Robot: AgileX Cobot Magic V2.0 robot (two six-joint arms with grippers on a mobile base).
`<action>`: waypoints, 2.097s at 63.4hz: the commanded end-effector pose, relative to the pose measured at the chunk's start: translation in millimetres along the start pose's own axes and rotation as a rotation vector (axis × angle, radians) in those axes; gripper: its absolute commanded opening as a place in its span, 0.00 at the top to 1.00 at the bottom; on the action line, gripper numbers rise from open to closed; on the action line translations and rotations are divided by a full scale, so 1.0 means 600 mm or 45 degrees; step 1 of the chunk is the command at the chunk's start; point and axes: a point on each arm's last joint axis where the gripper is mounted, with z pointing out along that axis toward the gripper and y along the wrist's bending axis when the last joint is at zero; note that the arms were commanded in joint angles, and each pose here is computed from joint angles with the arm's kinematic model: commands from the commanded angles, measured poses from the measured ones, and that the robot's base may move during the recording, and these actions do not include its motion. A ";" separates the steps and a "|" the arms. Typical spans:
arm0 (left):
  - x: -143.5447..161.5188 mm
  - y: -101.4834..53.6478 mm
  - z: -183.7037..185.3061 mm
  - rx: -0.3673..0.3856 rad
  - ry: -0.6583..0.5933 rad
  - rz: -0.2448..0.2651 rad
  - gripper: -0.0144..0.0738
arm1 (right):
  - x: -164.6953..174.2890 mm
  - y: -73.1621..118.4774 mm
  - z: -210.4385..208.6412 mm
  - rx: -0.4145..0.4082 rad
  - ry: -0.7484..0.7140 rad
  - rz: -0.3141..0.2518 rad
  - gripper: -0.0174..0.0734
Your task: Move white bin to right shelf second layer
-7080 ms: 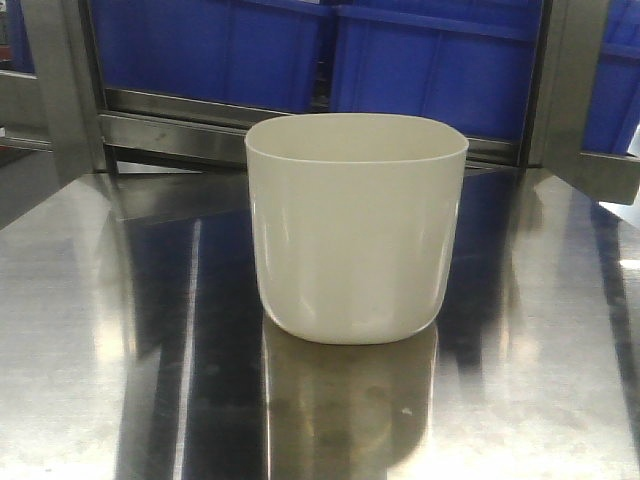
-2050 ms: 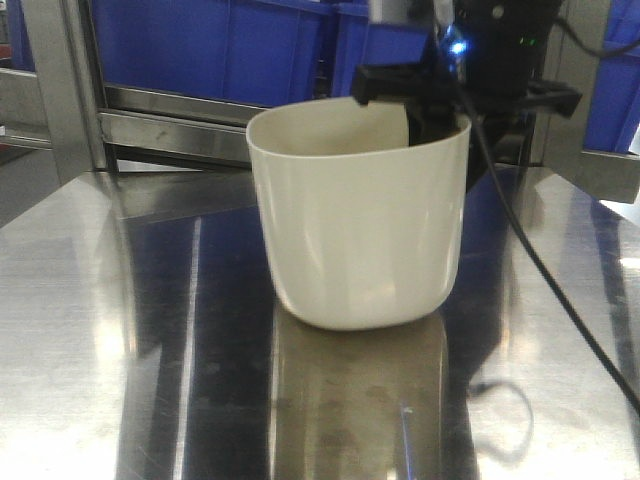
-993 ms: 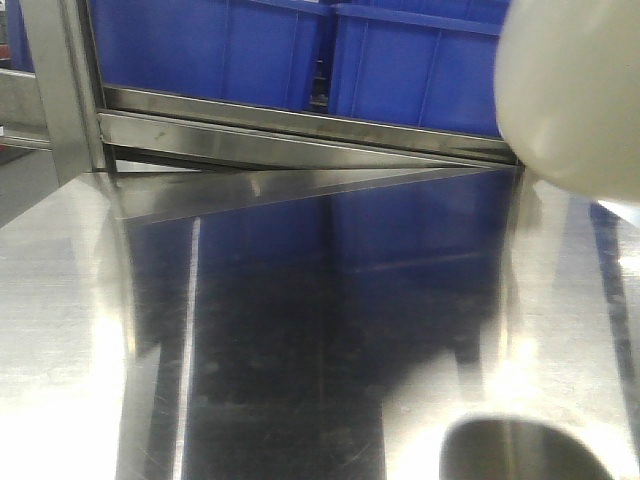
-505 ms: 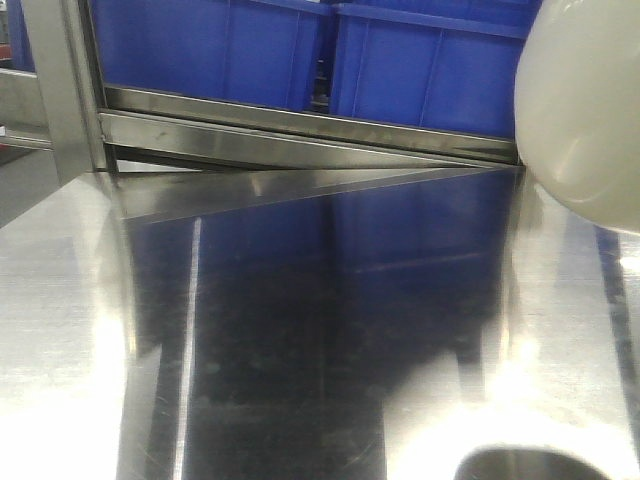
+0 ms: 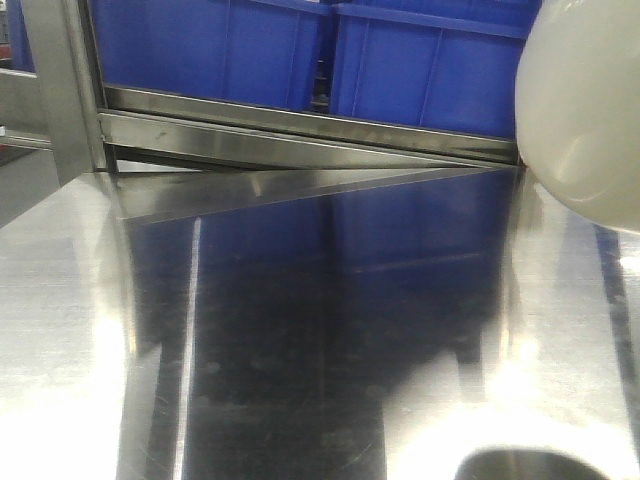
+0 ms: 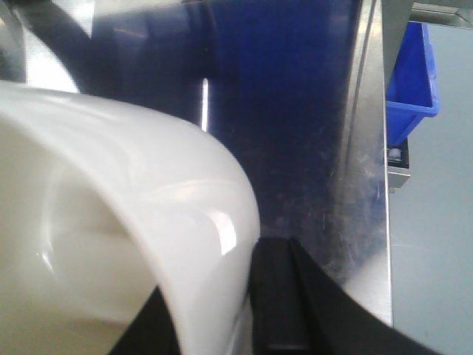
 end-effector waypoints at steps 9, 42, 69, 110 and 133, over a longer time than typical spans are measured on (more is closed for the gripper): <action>0.004 0.001 -0.001 -0.006 -0.093 -0.020 0.74 | -0.027 0.004 -0.012 -0.022 -0.156 0.005 0.75; 0.004 0.001 -0.001 -0.006 -0.093 -0.020 0.74 | -0.027 0.004 -0.012 -0.022 -0.156 0.005 0.75; 0.004 0.001 -0.001 -0.006 -0.093 -0.020 0.74 | -0.027 0.004 -0.012 -0.022 -0.156 0.005 0.75; 0.004 0.001 -0.001 -0.006 -0.093 -0.020 0.74 | -0.027 0.004 -0.012 -0.022 -0.156 0.005 0.75; 0.004 0.001 -0.001 -0.006 -0.093 -0.020 0.74 | -0.027 0.004 -0.012 -0.022 -0.156 0.005 0.75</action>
